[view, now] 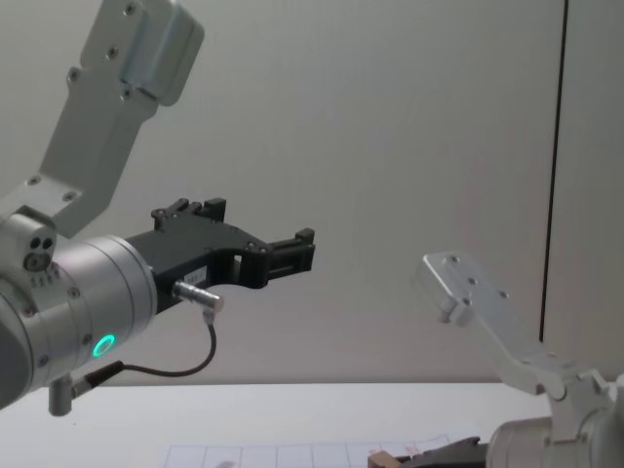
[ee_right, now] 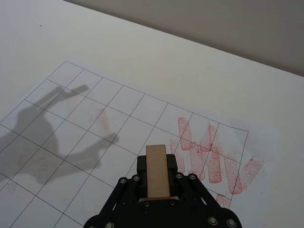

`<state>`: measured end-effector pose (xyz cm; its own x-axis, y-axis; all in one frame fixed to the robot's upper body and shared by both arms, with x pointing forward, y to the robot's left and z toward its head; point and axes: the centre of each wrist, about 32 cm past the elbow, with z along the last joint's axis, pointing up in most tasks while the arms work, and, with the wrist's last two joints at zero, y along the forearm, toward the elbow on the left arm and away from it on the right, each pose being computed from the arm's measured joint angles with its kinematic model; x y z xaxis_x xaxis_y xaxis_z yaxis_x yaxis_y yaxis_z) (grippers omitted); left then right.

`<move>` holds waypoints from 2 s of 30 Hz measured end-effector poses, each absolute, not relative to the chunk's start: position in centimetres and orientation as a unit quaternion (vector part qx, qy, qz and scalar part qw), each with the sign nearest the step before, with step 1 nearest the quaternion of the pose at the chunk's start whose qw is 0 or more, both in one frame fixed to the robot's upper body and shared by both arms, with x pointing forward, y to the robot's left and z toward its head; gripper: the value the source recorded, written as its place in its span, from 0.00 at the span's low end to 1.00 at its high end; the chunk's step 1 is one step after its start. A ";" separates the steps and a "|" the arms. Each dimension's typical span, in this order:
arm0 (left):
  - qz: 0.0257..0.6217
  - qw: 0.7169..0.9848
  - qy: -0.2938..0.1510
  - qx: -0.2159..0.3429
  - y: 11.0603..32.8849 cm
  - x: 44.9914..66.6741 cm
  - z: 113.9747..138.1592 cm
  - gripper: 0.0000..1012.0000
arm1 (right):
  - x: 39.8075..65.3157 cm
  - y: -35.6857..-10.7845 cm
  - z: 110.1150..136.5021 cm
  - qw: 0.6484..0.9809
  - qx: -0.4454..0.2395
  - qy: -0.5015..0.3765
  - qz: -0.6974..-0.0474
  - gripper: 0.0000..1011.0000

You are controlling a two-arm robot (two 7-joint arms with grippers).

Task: Use the one hand to pick up the stamp and affix it onto the A4 paper.

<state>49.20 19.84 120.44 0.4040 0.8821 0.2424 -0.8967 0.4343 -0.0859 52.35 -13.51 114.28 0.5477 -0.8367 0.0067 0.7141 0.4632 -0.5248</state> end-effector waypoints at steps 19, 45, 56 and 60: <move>0.531 0.837 -0.126 0.029 19.8 49.2 120.4 0.99 | 51.9 -13.9 115.6 0.851 -0.203 0.112 -0.471 0.21; 0.531 0.837 -0.126 0.029 19.8 49.2 120.4 0.99 | 50.7 -17.8 118.9 0.803 -0.160 0.098 -0.565 0.21; 0.531 0.837 -0.126 0.029 19.8 49.2 120.4 0.99 | 49.1 -20.2 118.4 0.780 -0.180 0.122 -0.586 0.22; 0.531 0.837 -0.126 0.029 19.8 49.2 120.4 0.99 | 48.3 -21.0 118.1 0.773 -0.189 0.133 -0.591 0.21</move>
